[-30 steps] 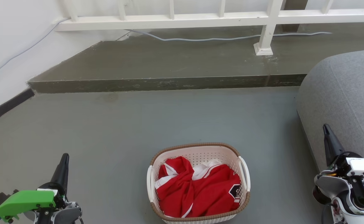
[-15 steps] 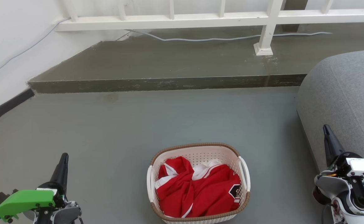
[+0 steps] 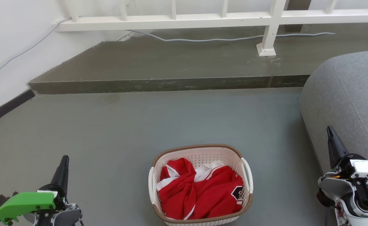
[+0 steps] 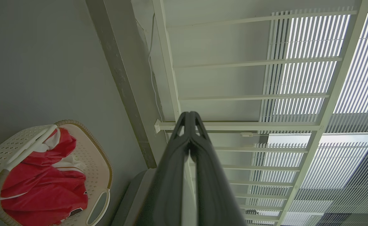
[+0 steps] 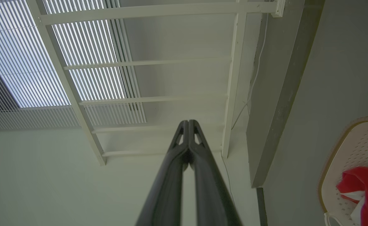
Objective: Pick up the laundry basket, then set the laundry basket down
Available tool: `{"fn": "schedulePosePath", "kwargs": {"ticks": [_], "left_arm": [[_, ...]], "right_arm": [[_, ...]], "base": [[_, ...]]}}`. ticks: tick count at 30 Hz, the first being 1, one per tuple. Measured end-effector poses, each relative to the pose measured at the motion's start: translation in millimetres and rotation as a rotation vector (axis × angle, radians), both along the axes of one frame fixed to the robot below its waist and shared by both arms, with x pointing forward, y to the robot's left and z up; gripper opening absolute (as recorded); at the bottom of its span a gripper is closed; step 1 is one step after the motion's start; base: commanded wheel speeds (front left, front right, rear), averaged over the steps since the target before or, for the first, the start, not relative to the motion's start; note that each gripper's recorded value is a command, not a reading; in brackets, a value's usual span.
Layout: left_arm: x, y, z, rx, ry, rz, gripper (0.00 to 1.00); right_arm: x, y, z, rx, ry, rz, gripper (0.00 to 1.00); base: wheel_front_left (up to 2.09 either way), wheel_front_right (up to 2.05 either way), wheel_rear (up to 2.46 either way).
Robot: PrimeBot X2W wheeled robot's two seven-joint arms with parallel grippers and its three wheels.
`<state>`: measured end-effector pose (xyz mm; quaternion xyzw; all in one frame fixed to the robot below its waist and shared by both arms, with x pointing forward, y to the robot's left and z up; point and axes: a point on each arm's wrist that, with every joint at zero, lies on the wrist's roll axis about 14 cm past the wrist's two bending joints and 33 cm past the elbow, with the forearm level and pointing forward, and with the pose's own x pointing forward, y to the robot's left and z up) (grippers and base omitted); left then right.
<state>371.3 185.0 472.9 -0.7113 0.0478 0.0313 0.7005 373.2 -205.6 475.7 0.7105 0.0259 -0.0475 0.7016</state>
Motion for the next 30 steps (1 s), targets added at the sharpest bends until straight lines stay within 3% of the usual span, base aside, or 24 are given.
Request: {"fn": "schedulePosePath", "kwargs": {"ticks": [30], "left_arm": [[-0.2,1.1,-1.5,0.000,0.003,0.003,0.00]], "right_arm": [[-0.3,0.0,-1.3,0.003,0.004,-0.002,0.00]], "base": [[0.00,0.00,0.00]]}}
